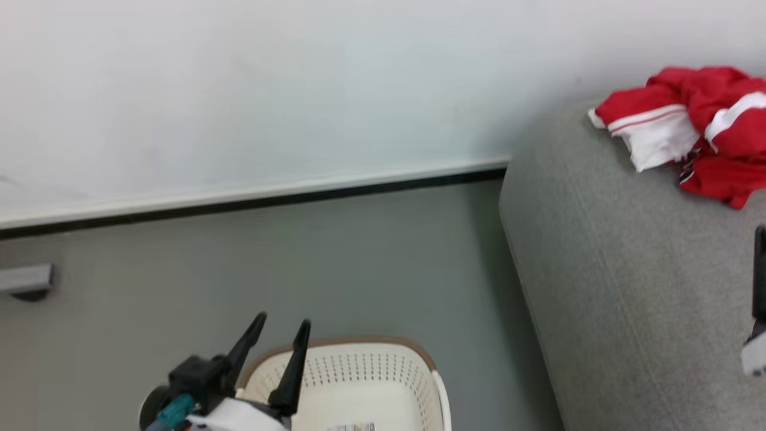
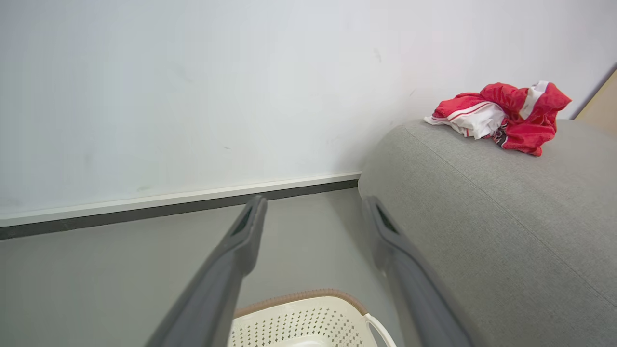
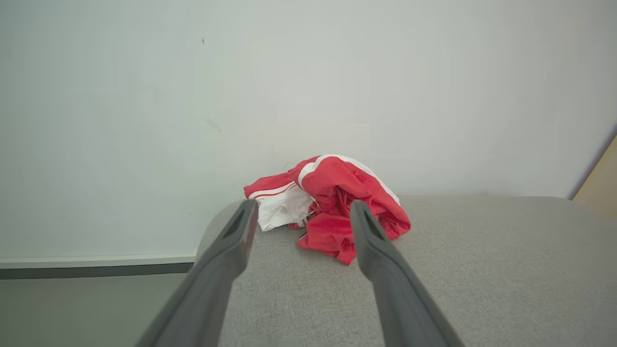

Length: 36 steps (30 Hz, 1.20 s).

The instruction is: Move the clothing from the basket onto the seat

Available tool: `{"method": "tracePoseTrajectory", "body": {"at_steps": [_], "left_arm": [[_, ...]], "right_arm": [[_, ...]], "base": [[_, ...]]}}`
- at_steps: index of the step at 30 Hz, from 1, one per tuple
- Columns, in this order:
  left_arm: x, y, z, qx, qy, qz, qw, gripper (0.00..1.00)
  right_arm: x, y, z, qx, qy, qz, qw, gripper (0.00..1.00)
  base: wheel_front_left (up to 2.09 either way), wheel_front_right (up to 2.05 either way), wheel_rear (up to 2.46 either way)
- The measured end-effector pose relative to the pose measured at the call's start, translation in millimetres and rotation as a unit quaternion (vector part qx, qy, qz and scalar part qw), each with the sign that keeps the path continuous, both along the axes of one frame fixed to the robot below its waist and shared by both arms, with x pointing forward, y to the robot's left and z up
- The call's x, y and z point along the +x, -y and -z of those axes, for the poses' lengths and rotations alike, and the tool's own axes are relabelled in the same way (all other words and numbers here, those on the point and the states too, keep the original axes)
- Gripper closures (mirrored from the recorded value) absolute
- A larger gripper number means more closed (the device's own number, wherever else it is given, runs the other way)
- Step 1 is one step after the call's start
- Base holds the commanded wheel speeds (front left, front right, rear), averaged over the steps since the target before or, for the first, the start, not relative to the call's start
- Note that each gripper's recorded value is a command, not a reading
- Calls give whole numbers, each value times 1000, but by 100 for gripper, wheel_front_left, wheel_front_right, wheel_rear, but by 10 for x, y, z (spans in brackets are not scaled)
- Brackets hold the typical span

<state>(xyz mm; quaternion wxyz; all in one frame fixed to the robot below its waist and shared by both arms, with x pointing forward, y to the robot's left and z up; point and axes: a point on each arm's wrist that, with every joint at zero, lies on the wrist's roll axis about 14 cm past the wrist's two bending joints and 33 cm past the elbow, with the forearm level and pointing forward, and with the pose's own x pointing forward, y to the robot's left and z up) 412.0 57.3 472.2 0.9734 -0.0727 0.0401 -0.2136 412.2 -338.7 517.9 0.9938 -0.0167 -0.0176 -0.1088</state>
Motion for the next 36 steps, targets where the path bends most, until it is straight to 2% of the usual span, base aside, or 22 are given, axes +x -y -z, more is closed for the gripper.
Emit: {"method": "tracePoseTrajectory", "body": {"at_steps": [7,17,25,36], "left_arm": [[-250,-429,-86,7,5,-66,998,0],[-569,-980,-37,-2,-7,-160,987,0],[-720,-1210,-32,-2,-1,-197,980,0],[-730,-1263,-41,5,10,-199,980,0]], "right_arm": [[-462,-381,-8,10,27,-19,999,0],[-687,-1190,168,53,21,-100,993,0],[-824,-1500,315,75,3,-130,989,0],[-944,-1724,461,86,-19,-153,984,0]], "base": [[0,0,0],[0,0,0],[0,0,0],[0,0,0]]}}
